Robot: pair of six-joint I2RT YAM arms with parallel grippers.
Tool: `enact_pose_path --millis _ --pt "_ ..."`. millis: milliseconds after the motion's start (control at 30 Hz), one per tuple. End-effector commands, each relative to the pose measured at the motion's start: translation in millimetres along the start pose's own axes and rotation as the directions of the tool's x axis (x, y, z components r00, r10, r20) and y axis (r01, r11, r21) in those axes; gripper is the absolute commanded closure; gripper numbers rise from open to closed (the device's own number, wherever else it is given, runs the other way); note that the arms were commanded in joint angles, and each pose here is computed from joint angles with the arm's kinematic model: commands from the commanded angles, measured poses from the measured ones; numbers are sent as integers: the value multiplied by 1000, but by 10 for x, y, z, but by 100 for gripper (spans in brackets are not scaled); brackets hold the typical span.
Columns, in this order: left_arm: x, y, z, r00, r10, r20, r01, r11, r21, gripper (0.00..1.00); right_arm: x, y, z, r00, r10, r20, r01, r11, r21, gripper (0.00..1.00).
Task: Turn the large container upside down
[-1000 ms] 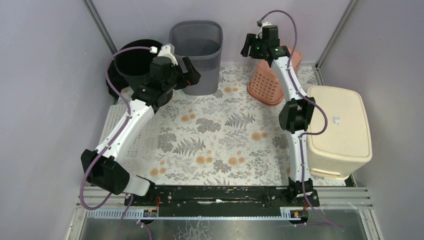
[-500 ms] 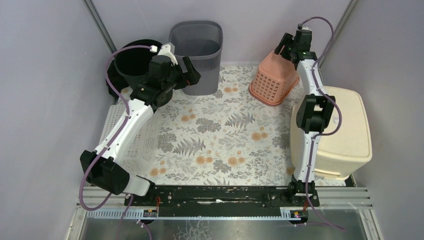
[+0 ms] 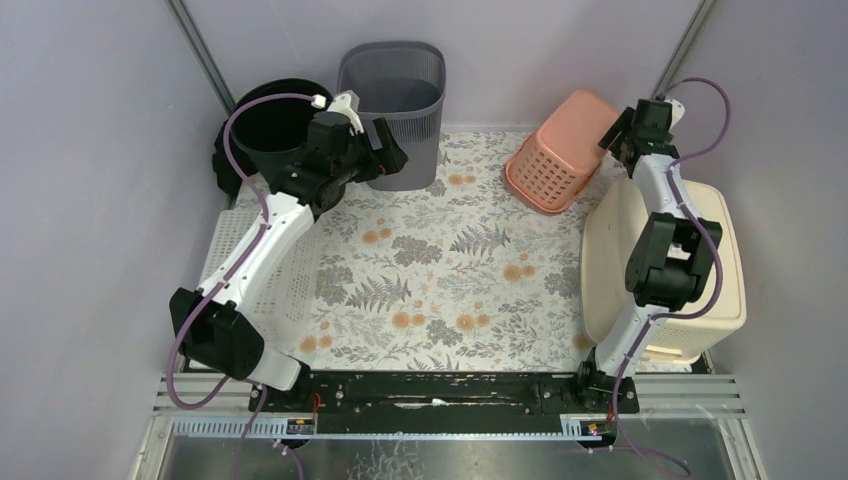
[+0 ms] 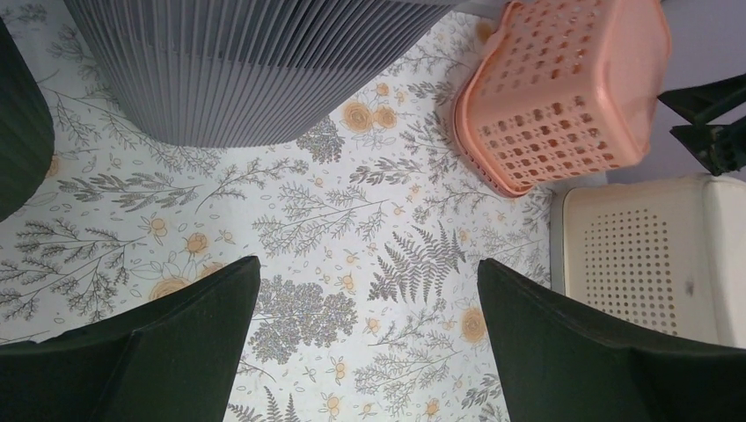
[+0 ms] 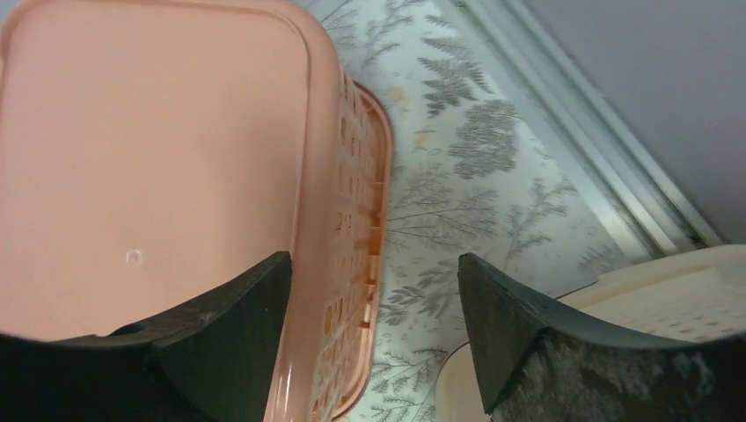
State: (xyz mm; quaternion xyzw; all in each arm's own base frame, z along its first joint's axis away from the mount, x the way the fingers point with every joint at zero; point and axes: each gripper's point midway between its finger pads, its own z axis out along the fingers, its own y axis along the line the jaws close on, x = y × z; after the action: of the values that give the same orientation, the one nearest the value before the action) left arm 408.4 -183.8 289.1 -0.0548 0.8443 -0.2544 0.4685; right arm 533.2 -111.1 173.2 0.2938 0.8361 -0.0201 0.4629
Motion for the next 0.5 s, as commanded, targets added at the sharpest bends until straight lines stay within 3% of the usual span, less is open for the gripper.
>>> enact_pose_path --millis 0,133,333,400,467 --pt "-167 -115 21 999 7 41 -8 999 46 0 94 -236 -217 1000 -24 -8 25 997 77 24" --pt "-130 -91 52 999 4 34 -6 999 42 0 7 23 -282 1000 3 -4 -3 1000 -16 25" --pt "-94 -58 82 999 0 32 -1 999 35 0 -5 136 -456 999 -45 -11 45 999 2 30" --pt "-97 -63 86 999 1 33 -3 999 38 0 -88 196 -667 998 -48 45 49 998 -27 34" --pt "-104 -66 90 999 3 33 -4 999 38 0 -191 316 -950 992 -58 117 67 994 -81 32"
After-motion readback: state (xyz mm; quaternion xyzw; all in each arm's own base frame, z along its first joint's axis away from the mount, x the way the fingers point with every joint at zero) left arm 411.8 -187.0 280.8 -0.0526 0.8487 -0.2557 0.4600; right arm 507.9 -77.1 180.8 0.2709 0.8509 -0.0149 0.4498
